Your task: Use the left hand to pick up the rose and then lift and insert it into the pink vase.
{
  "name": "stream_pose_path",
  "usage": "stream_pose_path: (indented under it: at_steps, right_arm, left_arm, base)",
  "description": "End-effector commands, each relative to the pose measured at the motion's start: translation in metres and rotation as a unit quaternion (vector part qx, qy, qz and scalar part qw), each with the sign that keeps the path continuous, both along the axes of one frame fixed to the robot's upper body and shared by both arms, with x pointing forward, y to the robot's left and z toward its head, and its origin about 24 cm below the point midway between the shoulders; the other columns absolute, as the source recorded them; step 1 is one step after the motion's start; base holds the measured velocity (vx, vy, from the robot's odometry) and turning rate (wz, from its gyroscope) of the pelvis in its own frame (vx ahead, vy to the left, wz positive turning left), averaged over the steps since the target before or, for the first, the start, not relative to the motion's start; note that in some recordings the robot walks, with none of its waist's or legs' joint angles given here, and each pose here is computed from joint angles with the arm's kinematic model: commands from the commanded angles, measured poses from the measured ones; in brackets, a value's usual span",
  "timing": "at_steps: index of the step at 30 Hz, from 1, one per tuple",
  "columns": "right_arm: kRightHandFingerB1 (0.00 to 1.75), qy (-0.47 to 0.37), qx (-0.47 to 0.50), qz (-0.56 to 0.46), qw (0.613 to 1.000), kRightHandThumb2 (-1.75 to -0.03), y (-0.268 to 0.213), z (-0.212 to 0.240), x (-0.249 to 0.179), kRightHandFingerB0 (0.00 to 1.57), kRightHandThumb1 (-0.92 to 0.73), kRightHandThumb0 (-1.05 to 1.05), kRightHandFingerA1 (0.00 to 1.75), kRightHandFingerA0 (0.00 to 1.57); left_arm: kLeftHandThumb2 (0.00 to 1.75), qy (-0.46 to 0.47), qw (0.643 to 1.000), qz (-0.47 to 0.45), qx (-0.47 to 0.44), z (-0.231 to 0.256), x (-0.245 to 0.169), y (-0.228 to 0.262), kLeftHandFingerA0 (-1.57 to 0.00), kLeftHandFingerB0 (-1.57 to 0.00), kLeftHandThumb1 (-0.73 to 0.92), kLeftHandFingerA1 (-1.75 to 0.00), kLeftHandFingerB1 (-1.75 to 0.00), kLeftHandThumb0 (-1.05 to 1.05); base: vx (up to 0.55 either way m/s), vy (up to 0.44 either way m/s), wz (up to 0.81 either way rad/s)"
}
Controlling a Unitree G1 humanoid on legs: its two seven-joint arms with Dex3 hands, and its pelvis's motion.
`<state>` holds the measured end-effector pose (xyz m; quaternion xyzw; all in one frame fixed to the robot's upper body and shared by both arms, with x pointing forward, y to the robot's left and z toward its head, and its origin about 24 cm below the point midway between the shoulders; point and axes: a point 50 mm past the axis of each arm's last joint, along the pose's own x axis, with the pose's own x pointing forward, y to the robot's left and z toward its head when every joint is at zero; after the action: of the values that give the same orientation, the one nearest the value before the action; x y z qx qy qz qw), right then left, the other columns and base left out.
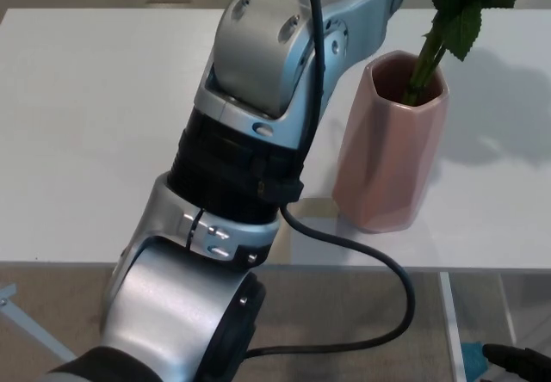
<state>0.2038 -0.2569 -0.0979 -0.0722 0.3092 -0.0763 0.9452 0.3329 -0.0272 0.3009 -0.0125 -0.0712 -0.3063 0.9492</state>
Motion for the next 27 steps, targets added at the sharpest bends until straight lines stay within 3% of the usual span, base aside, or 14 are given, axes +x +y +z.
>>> stream_pose_path:
  at_steps: [1, 9, 10, 16, 17, 20, 21, 23, 24, 25, 26, 27]
  right_arm:
    - [0.47, 0.005, -0.002, -0.001, 1.0, -0.58, -0.001, 0.0, 0.001, 0.56, -0.62, -0.21, 0.51, 0.61]
    - [0.47, 0.007, -0.006, -0.001, 1.0, -0.58, 0.0, 0.0, 0.002, 0.55, -0.62, -0.21, 0.51, 0.61]
    - [0.47, 0.005, -0.003, 0.0, 1.0, -0.58, 0.0, 0.0, 0.002, 0.55, -0.62, -0.21, 0.51, 0.61]
    - [0.47, 0.003, -0.005, 0.006, 1.0, -0.58, 0.0, 0.002, 0.004, 0.55, -0.62, -0.2, 0.51, 0.61]
    - [0.48, 0.003, -0.005, 0.006, 1.0, -0.58, 0.0, 0.002, 0.004, 0.55, -0.62, -0.2, 0.51, 0.61]
    - [0.48, 0.003, -0.004, 0.005, 1.0, -0.58, 0.0, 0.002, 0.004, 0.55, -0.62, -0.2, 0.51, 0.61]
    - [0.47, 0.002, -0.002, 0.005, 1.0, -0.58, -0.001, 0.002, 0.005, 0.55, -0.62, -0.2, 0.51, 0.61]
    - [0.47, 0.002, -0.001, 0.005, 1.0, -0.58, -0.001, 0.002, 0.005, 0.55, -0.62, -0.2, 0.51, 0.61]
    - [0.47, 0.002, -0.002, 0.005, 1.0, -0.58, -0.001, 0.002, 0.005, 0.55, -0.62, -0.2, 0.51, 0.6]
    - [0.47, 0.003, -0.002, 0.005, 1.0, -0.58, -0.002, 0.002, 0.005, 0.55, -0.62, -0.2, 0.51, 0.6]
    - [0.47, 0.003, -0.001, 0.005, 1.0, -0.58, -0.001, 0.002, 0.005, 0.55, -0.62, -0.2, 0.51, 0.6]
    - [0.47, 0.002, 0.0, 0.005, 1.0, -0.58, -0.001, 0.003, 0.006, 0.55, -0.62, -0.2, 0.51, 0.6]
  left_arm:
    - [0.64, 0.013, 1.0, -0.016, -0.013, -0.012, -0.004, -0.01, -0.95, -0.75, 0.82, -1.45, -0.9, -0.16]
    - [0.65, 0.023, 1.0, -0.012, -0.015, -0.02, -0.003, -0.009, -0.97, -0.78, 0.81, -1.45, -0.82, -0.17]
    - [0.64, 0.031, 0.999, -0.006, -0.014, -0.025, -0.002, -0.01, -0.95, -0.83, 0.82, -1.45, -0.69, -0.17]
    - [0.67, 0.029, 0.999, 0.009, 0.011, -0.036, 0.003, -0.006, -0.91, -0.84, 0.81, -1.44, -0.7, -0.17]
    - [0.64, 0.028, 0.999, 0.011, 0.016, -0.037, 0.004, -0.004, -1.03, -0.85, 0.82, -1.38, -0.72, -0.18]
    - [0.64, 0.027, 0.999, 0.011, 0.021, -0.039, 0.005, -0.003, -1.03, -0.85, 0.82, -1.38, -0.72, -0.18]
    - [0.63, 0.023, 0.999, 0.016, 0.04, -0.04, 0.006, 0.003, -1.2, -0.77, 0.75, -0.77, -0.5, -0.25]
    - [0.63, 0.02, 0.998, 0.019, 0.049, -0.041, 0.007, 0.005, -1.2, -0.77, 0.75, -0.77, -0.5, -0.25]
    - [0.78, 0.021, 0.997, 0.005, 0.071, -0.042, 0.008, 0.006, -0.01, -0.01, 0.4, -0.24, -0.17, -0.61]
    - [0.78, 0.023, 0.995, -0.011, 0.098, -0.043, 0.009, 0.007, -0.01, -0.01, 0.4, -0.24, -0.17, -0.61]
    - [0.8, 0.02, 0.99, -0.035, 0.132, -0.046, 0.011, 0.01, 0.0, 0.0, 0.4, 0.0, 0.0, -0.77]
    - [0.8, 0.018, 0.988, -0.044, 0.145, -0.047, 0.012, 0.012, 0.0, 0.0, 0.4, 0.0, 0.0, -0.77]
  base:
    - [0.0, 0.0, 0.0]
    - [0.0, 0.0, 0.0]
    - [0.0, 0.0, 0.0]
    - [0.0, 0.0, 0.0]
    - [0.0, 0.0, 0.0]
    - [0.0, 0.0, 0.0]
    - [0.0, 0.0, 0.0]
    - [0.0, 0.0, 0.0]
    - [0.0, 0.0, 0.0]
    - [0.0, 0.0, 0.0]
    - [0.0, 0.0, 0.0]
    - [0.0, 0.0, 0.0]
